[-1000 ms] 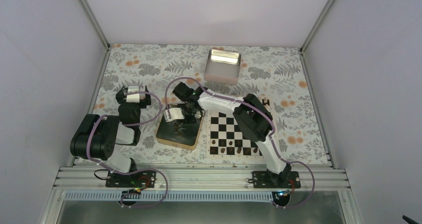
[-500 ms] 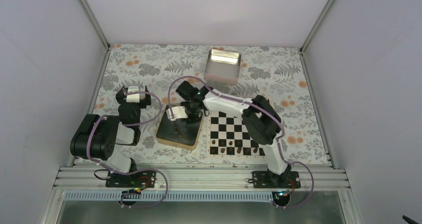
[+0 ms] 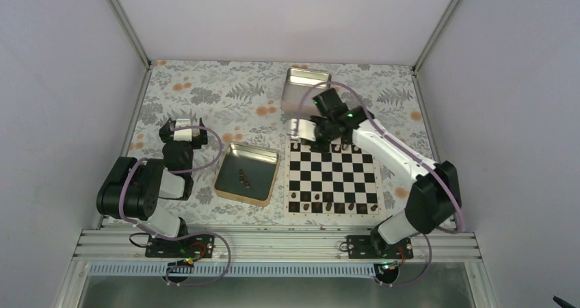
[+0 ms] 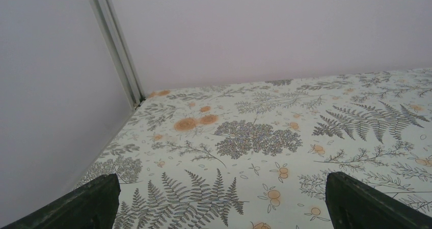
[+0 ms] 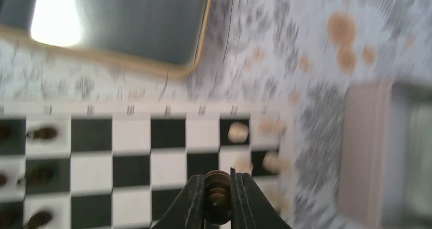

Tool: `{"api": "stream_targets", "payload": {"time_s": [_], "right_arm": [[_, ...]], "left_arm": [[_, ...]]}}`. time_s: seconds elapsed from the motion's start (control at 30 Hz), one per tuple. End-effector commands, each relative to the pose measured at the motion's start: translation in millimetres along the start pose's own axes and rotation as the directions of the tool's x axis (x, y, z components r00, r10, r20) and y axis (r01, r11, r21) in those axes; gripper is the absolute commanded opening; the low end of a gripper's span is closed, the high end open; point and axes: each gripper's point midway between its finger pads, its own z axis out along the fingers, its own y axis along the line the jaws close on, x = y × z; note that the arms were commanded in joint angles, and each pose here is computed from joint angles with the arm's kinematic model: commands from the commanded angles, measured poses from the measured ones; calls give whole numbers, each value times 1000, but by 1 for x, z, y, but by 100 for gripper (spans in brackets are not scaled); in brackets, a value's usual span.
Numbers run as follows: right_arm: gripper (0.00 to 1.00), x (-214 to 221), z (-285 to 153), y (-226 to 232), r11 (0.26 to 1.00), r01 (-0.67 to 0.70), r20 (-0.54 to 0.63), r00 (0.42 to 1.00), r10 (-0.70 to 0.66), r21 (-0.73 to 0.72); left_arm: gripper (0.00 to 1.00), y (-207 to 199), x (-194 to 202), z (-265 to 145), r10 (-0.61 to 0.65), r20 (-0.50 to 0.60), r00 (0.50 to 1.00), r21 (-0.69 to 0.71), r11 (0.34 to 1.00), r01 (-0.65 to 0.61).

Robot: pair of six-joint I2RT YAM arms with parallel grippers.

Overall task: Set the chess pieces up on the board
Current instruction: Place the chess piece on the chessboard.

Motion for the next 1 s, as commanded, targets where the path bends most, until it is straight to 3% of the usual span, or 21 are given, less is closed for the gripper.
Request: {"api": "stream_targets", "payload": {"time_s": [0.0, 0.4, 0.97], "right_arm": [[11, 65, -9, 37, 991, -102, -85, 992, 94, -90], [11, 152, -7, 117, 978, -143, -211, 971, 108, -154], [11, 172, 15, 153, 955, -146, -197, 976, 96, -260]], "left_arm": [[100, 0, -9, 1, -7, 39, 999, 3, 1000, 7], [100, 0, -8, 1, -4, 35, 999, 2, 1000, 4], [100, -1, -7, 0, -4, 35, 999, 4, 1000, 4]]}}
